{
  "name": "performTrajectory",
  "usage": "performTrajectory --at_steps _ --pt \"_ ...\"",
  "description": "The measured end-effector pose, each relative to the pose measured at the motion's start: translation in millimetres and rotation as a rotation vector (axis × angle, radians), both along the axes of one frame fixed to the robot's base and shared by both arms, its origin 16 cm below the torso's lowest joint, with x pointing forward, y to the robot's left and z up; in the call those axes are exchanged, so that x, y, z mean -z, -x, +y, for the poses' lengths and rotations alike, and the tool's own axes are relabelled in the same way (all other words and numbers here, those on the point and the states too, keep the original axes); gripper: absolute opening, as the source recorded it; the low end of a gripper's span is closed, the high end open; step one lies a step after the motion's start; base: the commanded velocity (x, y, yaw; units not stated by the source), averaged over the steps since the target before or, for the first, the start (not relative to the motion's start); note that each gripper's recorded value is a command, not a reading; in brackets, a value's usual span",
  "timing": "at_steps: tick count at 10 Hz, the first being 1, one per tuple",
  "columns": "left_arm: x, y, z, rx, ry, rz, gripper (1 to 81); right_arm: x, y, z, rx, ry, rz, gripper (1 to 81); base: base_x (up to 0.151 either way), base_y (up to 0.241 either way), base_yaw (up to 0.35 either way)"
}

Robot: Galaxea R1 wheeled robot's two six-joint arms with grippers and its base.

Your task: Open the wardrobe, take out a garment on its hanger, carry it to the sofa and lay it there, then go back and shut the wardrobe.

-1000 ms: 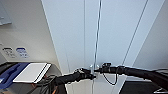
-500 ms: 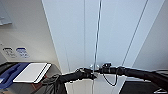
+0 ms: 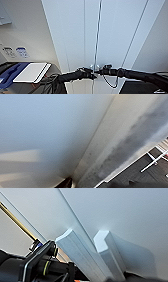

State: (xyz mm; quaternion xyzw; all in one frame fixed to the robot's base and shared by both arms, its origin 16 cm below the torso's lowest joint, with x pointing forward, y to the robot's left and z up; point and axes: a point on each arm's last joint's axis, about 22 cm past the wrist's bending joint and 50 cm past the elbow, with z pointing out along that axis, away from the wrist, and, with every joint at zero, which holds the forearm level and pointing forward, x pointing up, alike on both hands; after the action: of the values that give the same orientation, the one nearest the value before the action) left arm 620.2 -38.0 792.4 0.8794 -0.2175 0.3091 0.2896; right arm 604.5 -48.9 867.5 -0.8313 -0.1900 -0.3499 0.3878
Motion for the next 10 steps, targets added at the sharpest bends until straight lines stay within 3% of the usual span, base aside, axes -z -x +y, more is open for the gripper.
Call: performTrajectory --at_steps 4,10 --pt "-24.6 22.0 3.9 0.091 0.081 -0.073 81.1 1.3 28.6 -3.8 -0.021 -0.048 0.001 81.1 0.0 0.0 0.0" --pt "-15.9 92.5 25.4 0.144 0.238 -0.114 81.1 3.6 60.7 -12.6 -0.038 -0.086 0.014 81.1 0.0 0.0 0.0"
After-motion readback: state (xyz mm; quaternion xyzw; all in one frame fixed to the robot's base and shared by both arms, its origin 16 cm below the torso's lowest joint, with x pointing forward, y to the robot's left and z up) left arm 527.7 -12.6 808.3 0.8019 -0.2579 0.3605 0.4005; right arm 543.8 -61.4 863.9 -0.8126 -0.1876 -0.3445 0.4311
